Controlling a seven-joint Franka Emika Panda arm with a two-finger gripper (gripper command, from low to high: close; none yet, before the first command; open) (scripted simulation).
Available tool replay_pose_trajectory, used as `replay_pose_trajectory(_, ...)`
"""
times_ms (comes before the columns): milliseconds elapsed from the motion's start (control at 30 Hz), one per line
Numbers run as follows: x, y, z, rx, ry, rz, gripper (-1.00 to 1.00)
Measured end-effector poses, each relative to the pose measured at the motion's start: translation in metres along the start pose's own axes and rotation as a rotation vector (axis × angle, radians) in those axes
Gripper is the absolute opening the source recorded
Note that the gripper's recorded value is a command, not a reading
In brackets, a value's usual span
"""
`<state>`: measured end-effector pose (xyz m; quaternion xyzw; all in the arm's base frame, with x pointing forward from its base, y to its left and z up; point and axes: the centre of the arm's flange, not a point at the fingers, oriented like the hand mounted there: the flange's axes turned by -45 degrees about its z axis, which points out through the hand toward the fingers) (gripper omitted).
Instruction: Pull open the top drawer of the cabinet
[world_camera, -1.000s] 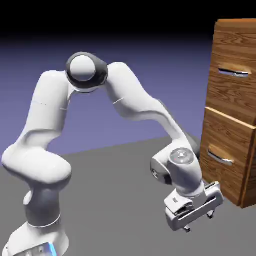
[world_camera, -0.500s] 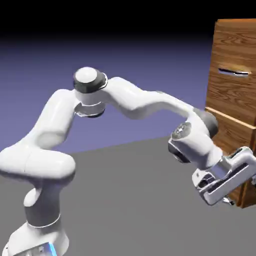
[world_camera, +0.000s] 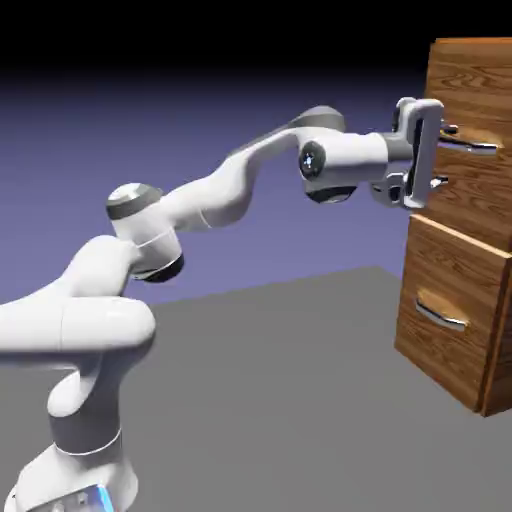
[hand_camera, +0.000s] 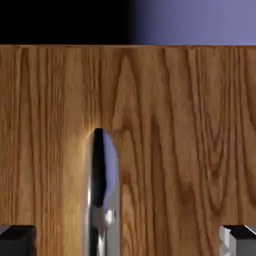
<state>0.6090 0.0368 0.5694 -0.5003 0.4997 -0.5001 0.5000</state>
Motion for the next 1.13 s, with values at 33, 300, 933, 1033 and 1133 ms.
replay_pose_trajectory(33,0.000,0.000,0.009,0.000,0.000,0.000,0.00)
replay_pose_trajectory(300,0.000,0.000,0.023,0.002,-0.001,0.001,-1.00)
replay_pose_trajectory(933,0.000,0.000,-0.185,0.001,-0.001,0.000,-1.00)
replay_pose_trajectory(1033,0.000,0.000,-0.195,0.000,0.000,0.001,1.00)
replay_pose_trajectory(1133,0.000,0.000,-0.237,0.000,0.000,0.000,1.00)
